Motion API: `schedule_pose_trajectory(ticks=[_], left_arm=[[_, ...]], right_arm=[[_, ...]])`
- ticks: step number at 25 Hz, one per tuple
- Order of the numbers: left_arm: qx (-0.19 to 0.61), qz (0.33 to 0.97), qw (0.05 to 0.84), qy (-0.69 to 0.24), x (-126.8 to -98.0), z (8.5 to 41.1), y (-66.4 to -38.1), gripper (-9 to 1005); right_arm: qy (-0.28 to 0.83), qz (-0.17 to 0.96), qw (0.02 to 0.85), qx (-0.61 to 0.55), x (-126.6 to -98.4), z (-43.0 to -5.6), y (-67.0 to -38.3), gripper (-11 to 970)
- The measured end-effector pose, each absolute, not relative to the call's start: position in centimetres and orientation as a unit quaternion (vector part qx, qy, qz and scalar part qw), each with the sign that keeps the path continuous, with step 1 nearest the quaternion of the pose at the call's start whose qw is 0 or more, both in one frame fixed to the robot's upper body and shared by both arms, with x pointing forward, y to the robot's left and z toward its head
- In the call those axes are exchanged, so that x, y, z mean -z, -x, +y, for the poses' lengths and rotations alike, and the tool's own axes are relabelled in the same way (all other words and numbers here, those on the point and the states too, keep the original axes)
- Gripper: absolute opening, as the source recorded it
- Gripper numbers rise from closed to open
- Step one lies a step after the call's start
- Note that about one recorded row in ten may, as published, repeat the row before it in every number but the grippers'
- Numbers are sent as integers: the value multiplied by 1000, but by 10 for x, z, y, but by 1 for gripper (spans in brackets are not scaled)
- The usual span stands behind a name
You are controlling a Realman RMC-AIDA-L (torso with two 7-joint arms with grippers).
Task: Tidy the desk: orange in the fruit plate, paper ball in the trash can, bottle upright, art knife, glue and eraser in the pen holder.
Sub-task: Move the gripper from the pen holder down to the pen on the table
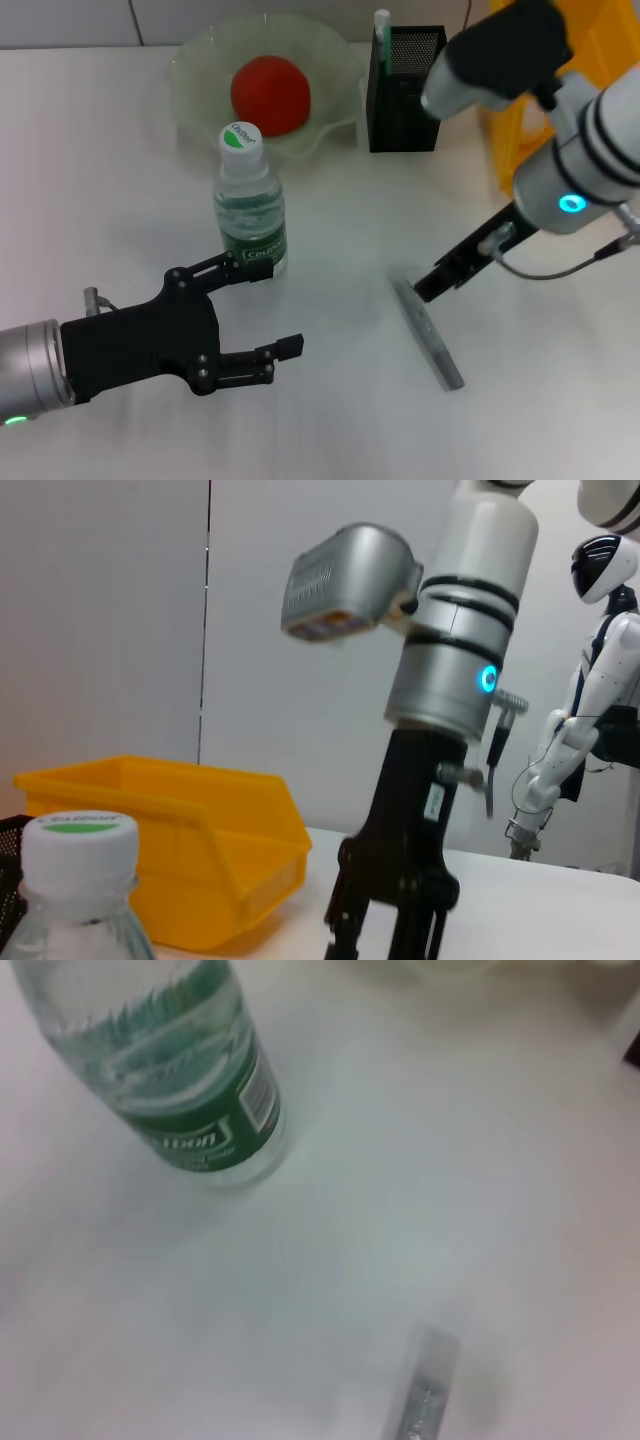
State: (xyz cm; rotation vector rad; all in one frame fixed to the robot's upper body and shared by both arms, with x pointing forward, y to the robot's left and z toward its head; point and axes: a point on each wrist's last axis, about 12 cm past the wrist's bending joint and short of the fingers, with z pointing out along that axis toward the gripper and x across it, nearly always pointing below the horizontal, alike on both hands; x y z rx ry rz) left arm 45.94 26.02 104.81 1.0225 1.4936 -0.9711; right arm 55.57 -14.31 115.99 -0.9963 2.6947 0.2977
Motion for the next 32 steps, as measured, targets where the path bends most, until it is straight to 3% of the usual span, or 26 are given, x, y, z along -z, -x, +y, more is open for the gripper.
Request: schedule_pose_trajectory(ticks=[9, 17, 32], left_arm=[[405, 621, 518, -427, -1049, 260, -460, 859], [405, 620, 519, -428, -1050, 259, -461, 859], [404, 621, 519, -427, -1049, 260, -460, 859]], right_arm=[[355, 924, 102, -95, -1141, -127, -560, 690], [356, 925, 89, -102, -1132, -121, -562, 579], [352, 928, 67, -102, -1123, -117, -567, 550]])
